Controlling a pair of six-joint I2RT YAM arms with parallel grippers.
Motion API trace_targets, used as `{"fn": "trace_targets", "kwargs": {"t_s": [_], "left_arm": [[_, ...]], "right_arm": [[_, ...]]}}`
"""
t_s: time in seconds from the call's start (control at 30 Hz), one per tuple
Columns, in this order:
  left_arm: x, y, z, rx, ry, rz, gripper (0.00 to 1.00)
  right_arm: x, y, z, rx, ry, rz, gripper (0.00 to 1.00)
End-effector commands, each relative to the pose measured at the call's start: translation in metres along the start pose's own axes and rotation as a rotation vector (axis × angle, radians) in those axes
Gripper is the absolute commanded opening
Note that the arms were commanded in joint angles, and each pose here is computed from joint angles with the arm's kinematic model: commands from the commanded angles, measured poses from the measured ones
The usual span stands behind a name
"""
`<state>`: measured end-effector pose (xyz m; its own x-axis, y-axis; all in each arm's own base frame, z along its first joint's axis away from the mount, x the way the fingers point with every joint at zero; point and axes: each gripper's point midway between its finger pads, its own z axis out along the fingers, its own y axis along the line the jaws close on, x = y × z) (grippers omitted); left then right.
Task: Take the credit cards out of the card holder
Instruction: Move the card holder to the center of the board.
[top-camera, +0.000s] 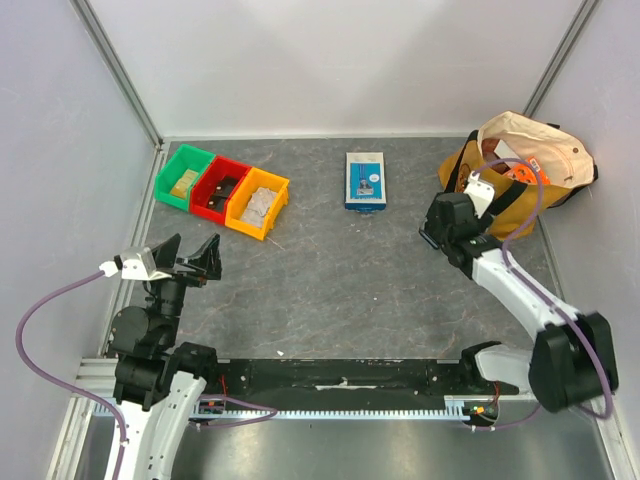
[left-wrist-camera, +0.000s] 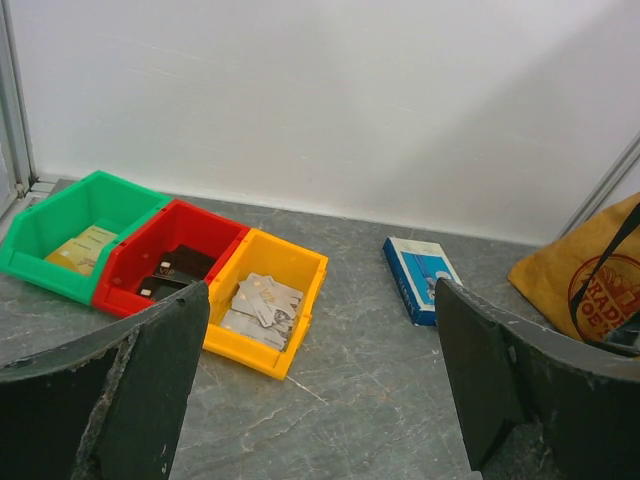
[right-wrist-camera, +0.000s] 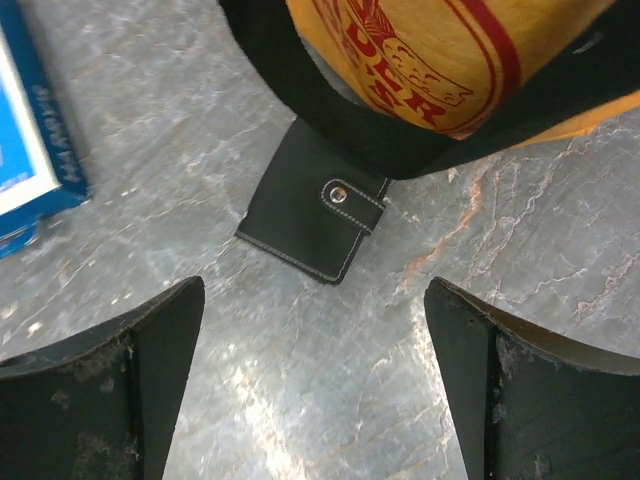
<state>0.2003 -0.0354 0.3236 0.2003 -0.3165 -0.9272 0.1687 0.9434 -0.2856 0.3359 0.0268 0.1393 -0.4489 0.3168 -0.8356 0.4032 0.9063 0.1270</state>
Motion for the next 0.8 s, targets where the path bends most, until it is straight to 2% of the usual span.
{"fn": "trace_targets", "kwargs": {"t_s": [0.0, 0.33, 0.77], "left_arm": [[-0.008, 0.0, -0.001, -0.01, -0.035, -0.026, 0.99], [-0.01, 0.001, -0.002, -0.01, -0.045, -0.021, 0.99], [-0.012, -0.001, -0.004, -0.002, -0.051, -0.018, 0.98]], "right_arm": [[-0.014, -0.001, 0.026, 0.146, -0.046, 0.092, 0.98], [0.029, 0.003, 0.069, 0.315, -0.005, 0.073, 0.98], [0.062, 0.014, 0.097, 0.311, 0.081, 0.055, 0.98]]}}
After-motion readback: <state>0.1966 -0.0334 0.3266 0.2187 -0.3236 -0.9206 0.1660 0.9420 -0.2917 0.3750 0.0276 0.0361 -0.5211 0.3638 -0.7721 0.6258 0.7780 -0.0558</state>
